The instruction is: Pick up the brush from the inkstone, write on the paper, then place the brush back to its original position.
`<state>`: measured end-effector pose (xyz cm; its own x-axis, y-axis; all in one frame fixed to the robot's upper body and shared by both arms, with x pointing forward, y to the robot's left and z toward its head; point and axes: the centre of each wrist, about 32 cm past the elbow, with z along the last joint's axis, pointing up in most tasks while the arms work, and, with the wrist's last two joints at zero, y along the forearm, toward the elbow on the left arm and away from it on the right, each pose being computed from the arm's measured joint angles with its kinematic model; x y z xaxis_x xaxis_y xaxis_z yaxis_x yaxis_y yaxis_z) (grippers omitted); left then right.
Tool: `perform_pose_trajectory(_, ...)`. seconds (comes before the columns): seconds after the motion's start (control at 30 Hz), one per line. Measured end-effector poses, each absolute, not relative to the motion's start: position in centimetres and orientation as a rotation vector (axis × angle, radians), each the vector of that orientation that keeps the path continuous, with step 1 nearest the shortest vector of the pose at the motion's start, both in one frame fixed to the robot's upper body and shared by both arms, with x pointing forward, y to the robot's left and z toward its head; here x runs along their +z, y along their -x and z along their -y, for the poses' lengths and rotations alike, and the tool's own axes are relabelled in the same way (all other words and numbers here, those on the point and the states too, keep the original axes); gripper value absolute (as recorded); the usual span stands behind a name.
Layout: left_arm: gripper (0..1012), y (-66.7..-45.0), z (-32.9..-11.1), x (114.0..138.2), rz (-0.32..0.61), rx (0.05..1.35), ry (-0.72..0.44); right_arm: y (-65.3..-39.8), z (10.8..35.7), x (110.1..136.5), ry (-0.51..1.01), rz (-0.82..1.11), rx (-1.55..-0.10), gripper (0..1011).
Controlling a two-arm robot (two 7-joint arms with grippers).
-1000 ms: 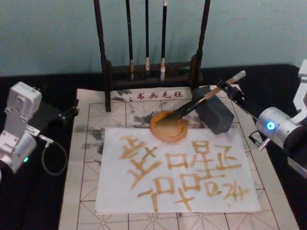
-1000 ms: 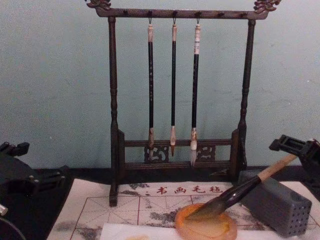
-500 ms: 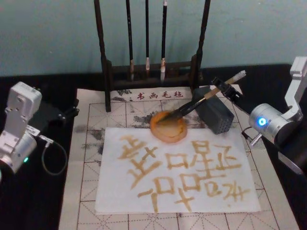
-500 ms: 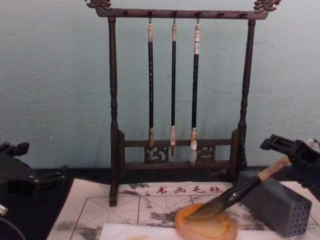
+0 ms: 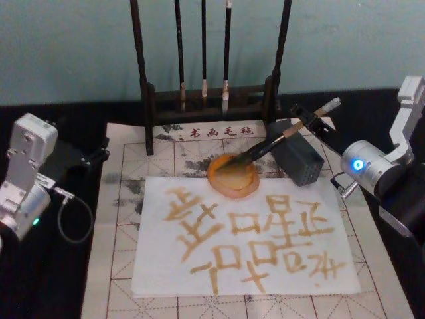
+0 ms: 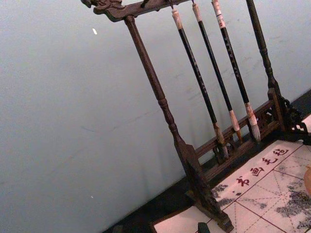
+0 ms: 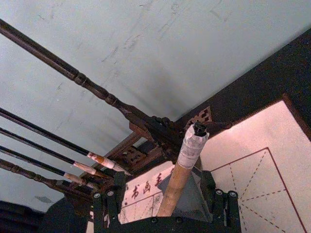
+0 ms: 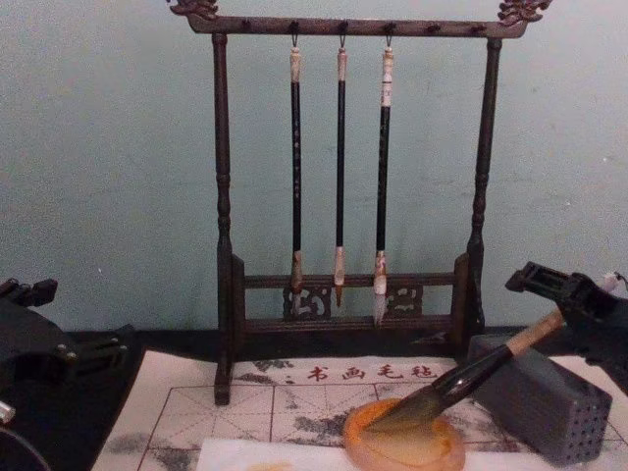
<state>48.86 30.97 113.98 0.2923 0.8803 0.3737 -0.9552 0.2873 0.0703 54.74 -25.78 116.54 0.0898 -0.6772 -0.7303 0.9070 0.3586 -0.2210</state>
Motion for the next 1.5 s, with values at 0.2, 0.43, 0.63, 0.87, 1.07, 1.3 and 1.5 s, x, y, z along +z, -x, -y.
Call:
perform_pose_trajectory(0.2, 1001, -48.86, -30.97, 113.98, 0.285, 1.248, -0.304, -54.81, 25.77, 116.47, -0.323, -0.871, -1.21, 1000)
perform_pose_trajectory(0.43, 1001, -48.86, -30.97, 113.98, 0.285, 1.248, -0.304, -54.89, 25.73, 116.45, -0.326, -0.871, -1.212, 1000)
perform_pose_trajectory(0.63, 1001, -48.86, -30.97, 113.98, 0.285, 1.248, -0.305, -54.84, 25.65, 116.4, -0.321, -0.861, -1.216, 1000)
perform_pose_trajectory(0.87, 1001, -48.86, -30.97, 113.98, 0.285, 1.248, -0.304, -54.85, 25.68, 116.44, -0.323, -0.862, -1.216, 1000)
perform_pose_trajectory(1.07, 1001, -48.86, -30.97, 113.98, 0.285, 1.248, -0.304, -54.85, 25.69, 116.45, -0.323, -0.862, -1.216, 908)
perform_pose_trajectory(1.3, 1001, -48.86, -30.97, 113.98, 0.285, 1.248, -0.304, -54.85, 25.69, 116.46, -0.322, -0.863, -1.215, 743)
perform_pose_trajectory(1.5, 1001, -48.86, -30.96, 113.98, 0.285, 1.248, -0.304, -54.85, 25.69, 116.46, -0.323, -0.864, -1.214, 523)
